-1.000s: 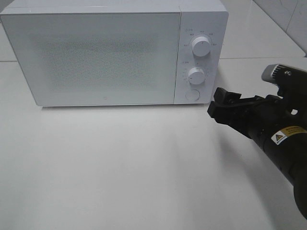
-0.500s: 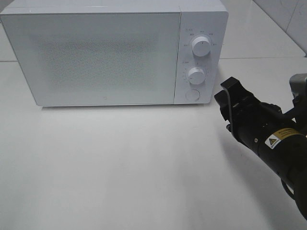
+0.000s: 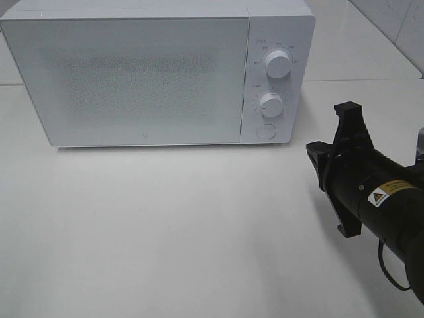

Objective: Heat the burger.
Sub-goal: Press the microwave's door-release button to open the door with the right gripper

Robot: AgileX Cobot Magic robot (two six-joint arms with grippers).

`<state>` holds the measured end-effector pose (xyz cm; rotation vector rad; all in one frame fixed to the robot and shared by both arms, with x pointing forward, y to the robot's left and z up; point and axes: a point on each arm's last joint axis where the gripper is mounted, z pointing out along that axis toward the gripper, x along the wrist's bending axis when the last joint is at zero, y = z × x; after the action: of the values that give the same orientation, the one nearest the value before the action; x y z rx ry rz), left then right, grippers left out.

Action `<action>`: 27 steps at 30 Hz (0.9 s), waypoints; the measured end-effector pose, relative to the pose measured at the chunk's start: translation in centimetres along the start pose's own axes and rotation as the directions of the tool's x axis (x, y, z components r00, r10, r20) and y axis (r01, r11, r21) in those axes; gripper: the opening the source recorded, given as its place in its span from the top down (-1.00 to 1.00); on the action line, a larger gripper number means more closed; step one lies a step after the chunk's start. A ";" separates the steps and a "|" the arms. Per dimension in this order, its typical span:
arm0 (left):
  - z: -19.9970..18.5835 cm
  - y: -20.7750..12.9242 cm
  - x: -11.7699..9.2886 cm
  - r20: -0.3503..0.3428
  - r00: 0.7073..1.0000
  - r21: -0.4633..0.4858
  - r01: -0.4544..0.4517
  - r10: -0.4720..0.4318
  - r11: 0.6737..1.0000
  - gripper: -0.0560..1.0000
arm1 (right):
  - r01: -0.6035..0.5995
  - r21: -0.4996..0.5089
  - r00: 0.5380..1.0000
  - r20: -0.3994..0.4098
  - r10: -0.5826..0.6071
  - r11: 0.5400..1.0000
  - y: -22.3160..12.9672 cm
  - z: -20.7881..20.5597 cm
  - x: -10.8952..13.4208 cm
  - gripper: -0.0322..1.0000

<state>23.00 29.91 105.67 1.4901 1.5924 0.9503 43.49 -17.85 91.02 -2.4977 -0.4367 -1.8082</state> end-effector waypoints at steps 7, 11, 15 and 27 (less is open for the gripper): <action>0.0 0.0 0.0 0.000 1.000 0.000 0.000 0.000 1.000 -0.98 | -0.087 -0.020 0.994 0.064 0.088 0.996 -0.3 0.9 -1.4 0.94; 0.0 0.0 0.0 0.000 1.000 0.000 0.000 0.000 1.000 -0.98 | -0.156 -0.021 0.985 0.072 0.157 0.988 -1.2 2.3 -1.7 0.94; 0.0 0.0 0.0 0.000 1.000 0.000 0.000 0.000 1.000 -0.98 | -0.172 -0.020 0.983 0.068 0.172 0.985 -1.7 3.2 -1.6 0.94; 0.0 0.0 0.0 0.000 1.000 0.000 0.000 0.000 1.000 -0.98 | -0.232 -0.058 0.969 0.075 0.235 0.971 -1.8 7.5 -0.5 0.94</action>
<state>23.00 29.91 105.67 1.4901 1.5924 0.9503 49.84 -14.88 87.87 -2.5353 -0.0944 -1.6532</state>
